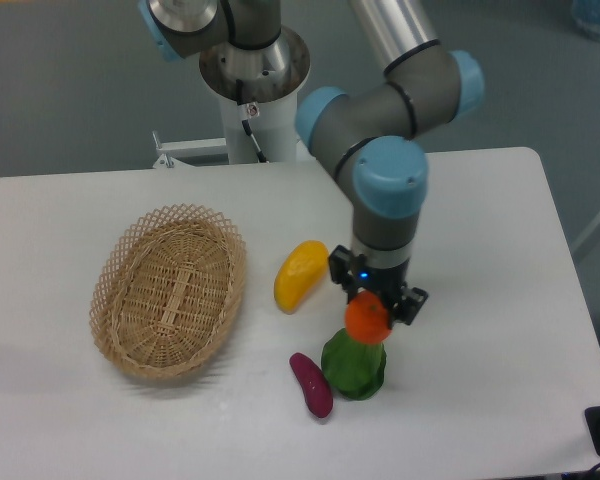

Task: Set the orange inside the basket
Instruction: 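Carry the held orange past the yellow mango toward the wicker basket, then lower the orange into the basket and open the gripper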

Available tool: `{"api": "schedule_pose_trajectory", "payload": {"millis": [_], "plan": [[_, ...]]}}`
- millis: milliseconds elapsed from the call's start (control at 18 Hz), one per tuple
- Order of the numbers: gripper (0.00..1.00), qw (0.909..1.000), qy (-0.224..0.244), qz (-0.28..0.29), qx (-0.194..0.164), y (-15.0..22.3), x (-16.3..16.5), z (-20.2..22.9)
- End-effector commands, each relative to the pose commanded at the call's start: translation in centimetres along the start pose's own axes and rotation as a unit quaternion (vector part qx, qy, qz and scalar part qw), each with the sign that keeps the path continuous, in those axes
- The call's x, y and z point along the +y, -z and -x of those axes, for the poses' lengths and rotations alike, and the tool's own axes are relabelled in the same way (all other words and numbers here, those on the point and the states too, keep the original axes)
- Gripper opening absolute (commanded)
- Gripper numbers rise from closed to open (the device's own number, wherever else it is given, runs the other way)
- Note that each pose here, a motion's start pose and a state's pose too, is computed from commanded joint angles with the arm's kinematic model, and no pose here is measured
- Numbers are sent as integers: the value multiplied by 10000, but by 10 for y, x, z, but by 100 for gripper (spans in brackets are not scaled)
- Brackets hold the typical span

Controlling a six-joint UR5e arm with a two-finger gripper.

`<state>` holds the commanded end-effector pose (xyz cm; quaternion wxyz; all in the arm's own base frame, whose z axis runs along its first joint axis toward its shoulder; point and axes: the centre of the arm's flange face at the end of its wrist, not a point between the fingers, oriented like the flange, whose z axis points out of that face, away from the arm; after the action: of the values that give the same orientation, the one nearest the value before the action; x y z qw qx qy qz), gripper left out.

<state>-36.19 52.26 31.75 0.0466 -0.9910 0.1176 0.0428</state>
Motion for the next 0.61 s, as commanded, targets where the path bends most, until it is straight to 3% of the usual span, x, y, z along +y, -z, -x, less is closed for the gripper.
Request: {"api": "schedule_pose_trajectory", "payload": {"millis": [611], "plan": [[58,9992,-383,10,123,-2,-63,-99]]}}
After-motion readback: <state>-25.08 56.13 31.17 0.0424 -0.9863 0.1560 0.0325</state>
